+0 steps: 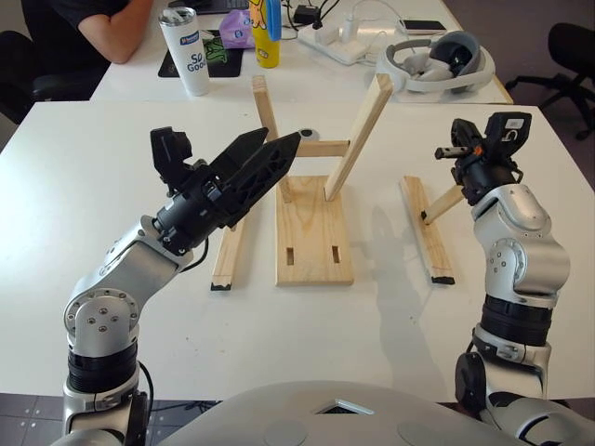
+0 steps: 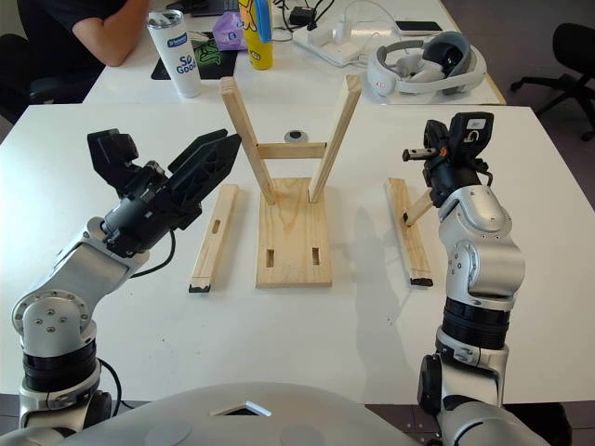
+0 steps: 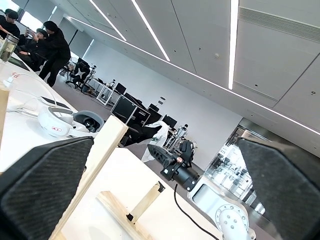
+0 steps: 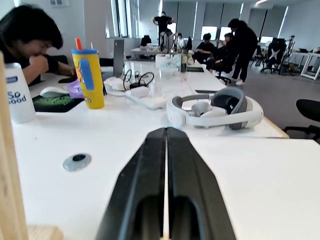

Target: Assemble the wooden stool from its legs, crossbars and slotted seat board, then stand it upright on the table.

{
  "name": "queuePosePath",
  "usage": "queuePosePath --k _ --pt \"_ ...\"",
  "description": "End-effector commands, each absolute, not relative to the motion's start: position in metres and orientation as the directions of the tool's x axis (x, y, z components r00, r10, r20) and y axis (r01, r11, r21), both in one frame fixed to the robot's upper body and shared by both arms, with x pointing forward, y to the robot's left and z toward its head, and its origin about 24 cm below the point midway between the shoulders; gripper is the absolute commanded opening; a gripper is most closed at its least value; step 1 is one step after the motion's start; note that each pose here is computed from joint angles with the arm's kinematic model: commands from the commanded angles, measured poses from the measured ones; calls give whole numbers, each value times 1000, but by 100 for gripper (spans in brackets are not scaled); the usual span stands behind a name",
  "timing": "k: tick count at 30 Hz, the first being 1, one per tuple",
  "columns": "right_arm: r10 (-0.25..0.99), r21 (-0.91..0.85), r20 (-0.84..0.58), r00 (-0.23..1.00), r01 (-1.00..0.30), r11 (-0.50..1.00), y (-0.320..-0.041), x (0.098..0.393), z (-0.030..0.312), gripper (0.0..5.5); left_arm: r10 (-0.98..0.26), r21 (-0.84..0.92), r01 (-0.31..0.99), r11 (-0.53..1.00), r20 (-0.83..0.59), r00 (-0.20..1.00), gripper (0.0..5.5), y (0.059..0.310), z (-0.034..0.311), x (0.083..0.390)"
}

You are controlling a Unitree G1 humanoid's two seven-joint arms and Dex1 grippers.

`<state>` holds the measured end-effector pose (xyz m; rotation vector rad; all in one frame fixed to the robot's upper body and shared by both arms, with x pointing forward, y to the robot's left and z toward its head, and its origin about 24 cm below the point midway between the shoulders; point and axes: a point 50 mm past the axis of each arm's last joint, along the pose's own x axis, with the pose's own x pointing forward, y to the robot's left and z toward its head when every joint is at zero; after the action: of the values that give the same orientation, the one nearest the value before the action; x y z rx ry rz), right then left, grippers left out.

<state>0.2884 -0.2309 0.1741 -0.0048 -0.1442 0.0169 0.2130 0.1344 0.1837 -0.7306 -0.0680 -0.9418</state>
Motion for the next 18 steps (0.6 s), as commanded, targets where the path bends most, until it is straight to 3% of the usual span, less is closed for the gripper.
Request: queuePosePath --k 1,16,18 --pt "-10 -34 326 945 22 999 -240 288 212 3 -702 -539 749 386 355 617 532 134 182 209" --pt "10 -51 327 945 7 999 -240 289 202 3 -707 -531 758 379 362 607 532 134 182 211" --pt "2 -50 278 961 13 999 -242 291 191 3 -715 -530 762 373 360 600 532 133 182 212"
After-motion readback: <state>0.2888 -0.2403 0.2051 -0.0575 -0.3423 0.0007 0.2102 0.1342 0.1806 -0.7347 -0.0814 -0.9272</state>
